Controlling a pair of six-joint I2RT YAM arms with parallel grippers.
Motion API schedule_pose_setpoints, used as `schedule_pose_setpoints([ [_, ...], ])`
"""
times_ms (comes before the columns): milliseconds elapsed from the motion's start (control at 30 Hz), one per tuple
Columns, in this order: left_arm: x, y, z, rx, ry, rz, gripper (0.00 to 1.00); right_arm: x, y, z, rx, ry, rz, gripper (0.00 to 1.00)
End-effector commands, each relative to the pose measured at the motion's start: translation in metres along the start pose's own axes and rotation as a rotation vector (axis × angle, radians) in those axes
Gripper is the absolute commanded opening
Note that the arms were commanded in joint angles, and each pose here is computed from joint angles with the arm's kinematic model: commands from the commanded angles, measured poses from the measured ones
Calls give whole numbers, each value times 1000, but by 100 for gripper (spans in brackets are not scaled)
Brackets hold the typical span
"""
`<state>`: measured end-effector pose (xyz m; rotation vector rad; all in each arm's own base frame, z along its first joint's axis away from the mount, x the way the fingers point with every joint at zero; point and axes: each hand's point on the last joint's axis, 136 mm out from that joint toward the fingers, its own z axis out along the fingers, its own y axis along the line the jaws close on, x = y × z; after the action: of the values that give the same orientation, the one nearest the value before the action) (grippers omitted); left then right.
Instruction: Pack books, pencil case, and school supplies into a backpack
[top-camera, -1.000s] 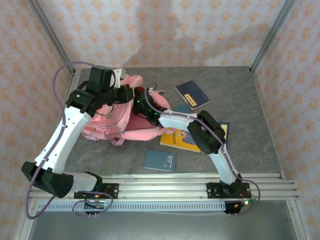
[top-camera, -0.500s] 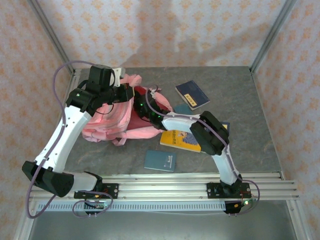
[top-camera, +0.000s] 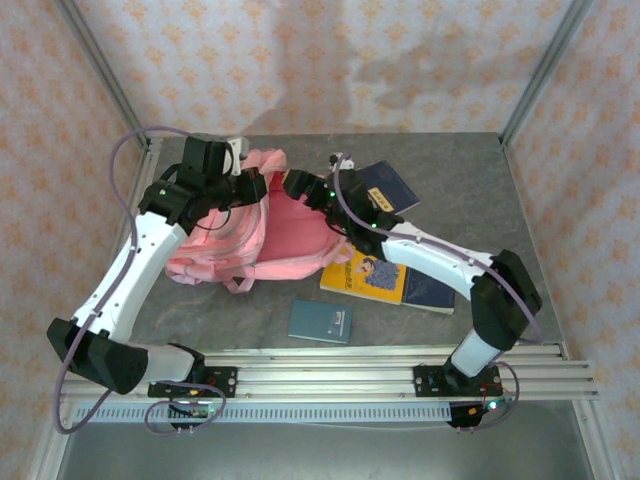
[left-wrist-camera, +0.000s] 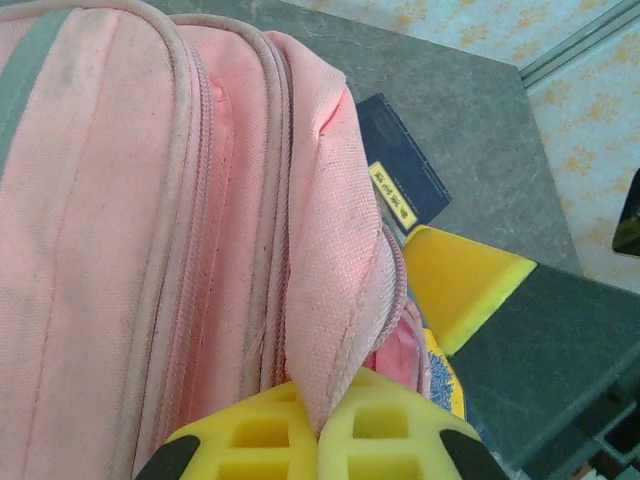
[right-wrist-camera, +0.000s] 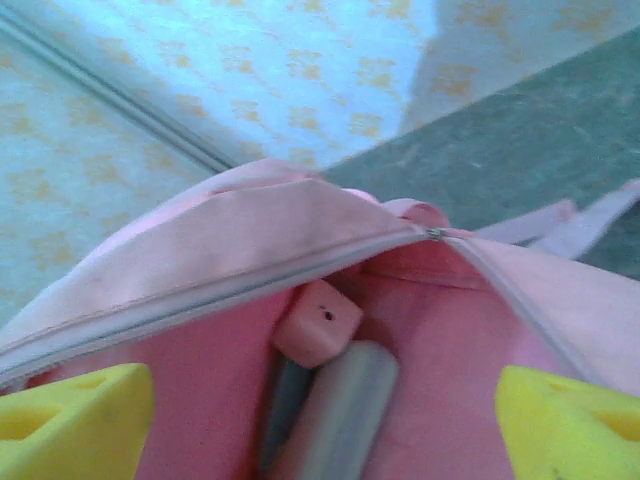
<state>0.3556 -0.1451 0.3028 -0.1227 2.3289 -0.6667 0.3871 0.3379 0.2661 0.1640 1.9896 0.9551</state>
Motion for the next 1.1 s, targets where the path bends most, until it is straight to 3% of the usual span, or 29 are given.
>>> schedule_pose_setpoints([
  [0, -13, 0, 23, 43, -24, -57, 0, 13, -61, -14, 176, 138, -88, 82],
  [233, -7, 1, 65, 53, 18, -88, 0, 5, -187, -31, 459, 253, -29, 61],
  [533, 9, 0, 107, 64, 110, -82, 0, 31, -280, -19, 598, 489, 29, 68],
  [767, 35, 2, 133, 65, 205, -55, 0, 57, -299, -1, 565, 613, 80, 73],
  [967, 46, 5, 146, 72, 247, -59, 0, 75, -268, 14, 349, 703, 141, 72],
  [1067, 49, 5, 150, 74, 265, -62, 0, 81, -262, 14, 308, 746, 165, 70],
])
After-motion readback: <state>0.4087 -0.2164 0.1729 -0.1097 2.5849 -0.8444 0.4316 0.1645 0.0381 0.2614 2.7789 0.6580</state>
